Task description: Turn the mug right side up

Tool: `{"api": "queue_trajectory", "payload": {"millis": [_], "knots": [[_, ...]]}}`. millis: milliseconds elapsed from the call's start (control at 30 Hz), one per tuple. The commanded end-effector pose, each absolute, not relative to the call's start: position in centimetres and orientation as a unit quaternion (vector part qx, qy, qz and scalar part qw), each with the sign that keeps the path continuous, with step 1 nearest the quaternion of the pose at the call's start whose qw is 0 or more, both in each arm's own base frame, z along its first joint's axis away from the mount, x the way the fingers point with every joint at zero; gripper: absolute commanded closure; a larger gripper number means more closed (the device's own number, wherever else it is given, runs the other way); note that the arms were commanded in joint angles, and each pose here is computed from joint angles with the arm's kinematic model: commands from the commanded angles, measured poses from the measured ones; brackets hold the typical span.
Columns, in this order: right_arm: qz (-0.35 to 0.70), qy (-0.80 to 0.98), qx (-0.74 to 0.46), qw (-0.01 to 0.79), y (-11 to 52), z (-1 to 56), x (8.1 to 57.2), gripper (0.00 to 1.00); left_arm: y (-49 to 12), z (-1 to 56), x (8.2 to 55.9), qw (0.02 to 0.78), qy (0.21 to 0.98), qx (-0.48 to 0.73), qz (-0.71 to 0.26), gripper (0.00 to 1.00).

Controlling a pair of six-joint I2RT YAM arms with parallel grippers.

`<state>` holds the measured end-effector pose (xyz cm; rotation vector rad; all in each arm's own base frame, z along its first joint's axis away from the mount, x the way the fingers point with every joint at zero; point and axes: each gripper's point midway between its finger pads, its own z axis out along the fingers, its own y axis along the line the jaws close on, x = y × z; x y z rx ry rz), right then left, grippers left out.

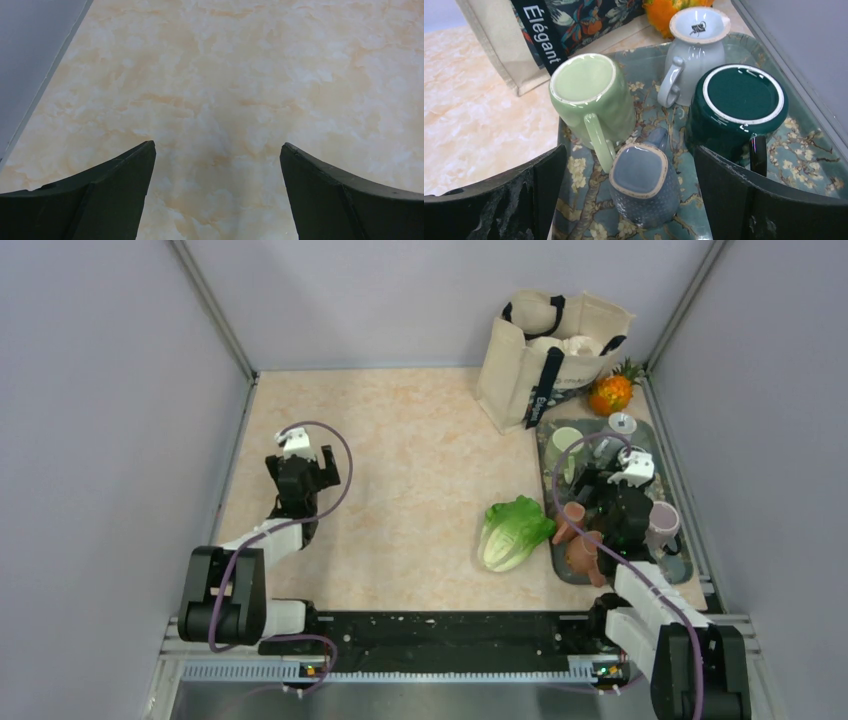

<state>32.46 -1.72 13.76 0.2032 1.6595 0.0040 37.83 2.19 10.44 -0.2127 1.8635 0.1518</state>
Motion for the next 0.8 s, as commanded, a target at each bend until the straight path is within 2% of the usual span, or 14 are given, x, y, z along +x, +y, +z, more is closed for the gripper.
{"api": "queue_trajectory", "payload": {"millis": [0,167,300,467,667,767], "knots": [[0.009,0.731,0.092,0.676,-1.5,16.2,33.2,0.03,1.3,13.3,39.1,0.608,0.788,-0.087,0.036,0.01],[0.02,0.747,0.057,0.662,-0.5,19.6,34.0,0.03,0.1,12.7,39.3,0.569,0.822,-0.031,0.028,0.01],[0.02,0.785,0.05,0.617,-0.2,20.4,35.4,0.08,-0.3,12.7,39.3,0.552,0.834,-0.009,0.024,0.01],[-0.021,0.859,0.005,0.512,0.9,17.4,35.6,0.18,-0.5,13.0,39.2,0.557,0.83,-0.006,0.019,0.01],[-0.053,0.881,-0.019,0.469,1.2,15.6,36.3,0.27,-0.5,12.9,39.2,0.556,0.831,-0.006,0.019,0.01],[-0.049,0.891,-0.036,0.449,1.6,14.2,36.9,0.35,-0.6,12.7,39.2,0.555,0.832,-0.005,0.017,0.01]]}}
